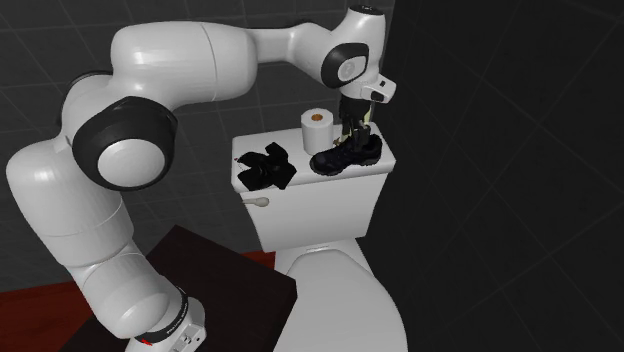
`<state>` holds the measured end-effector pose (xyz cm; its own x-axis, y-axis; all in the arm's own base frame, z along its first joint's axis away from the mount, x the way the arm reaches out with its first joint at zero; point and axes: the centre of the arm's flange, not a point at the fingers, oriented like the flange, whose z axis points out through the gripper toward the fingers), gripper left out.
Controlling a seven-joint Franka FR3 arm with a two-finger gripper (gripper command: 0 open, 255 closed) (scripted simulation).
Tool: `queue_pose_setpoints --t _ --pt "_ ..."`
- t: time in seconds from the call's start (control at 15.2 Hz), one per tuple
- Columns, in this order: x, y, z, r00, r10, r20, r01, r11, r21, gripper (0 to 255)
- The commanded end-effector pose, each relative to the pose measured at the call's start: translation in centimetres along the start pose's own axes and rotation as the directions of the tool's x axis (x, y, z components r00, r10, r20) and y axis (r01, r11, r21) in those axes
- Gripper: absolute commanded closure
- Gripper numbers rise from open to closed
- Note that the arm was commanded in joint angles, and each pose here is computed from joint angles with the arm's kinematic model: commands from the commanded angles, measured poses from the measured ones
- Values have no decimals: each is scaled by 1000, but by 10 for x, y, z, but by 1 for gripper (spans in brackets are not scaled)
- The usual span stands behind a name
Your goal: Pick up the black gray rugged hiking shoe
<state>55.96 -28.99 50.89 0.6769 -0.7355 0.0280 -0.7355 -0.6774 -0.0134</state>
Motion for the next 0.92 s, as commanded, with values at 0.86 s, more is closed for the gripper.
queue_pose_setpoints --t 0.86 --pt "2 -1 -72 1000 0 3 0 1000 -1 255"
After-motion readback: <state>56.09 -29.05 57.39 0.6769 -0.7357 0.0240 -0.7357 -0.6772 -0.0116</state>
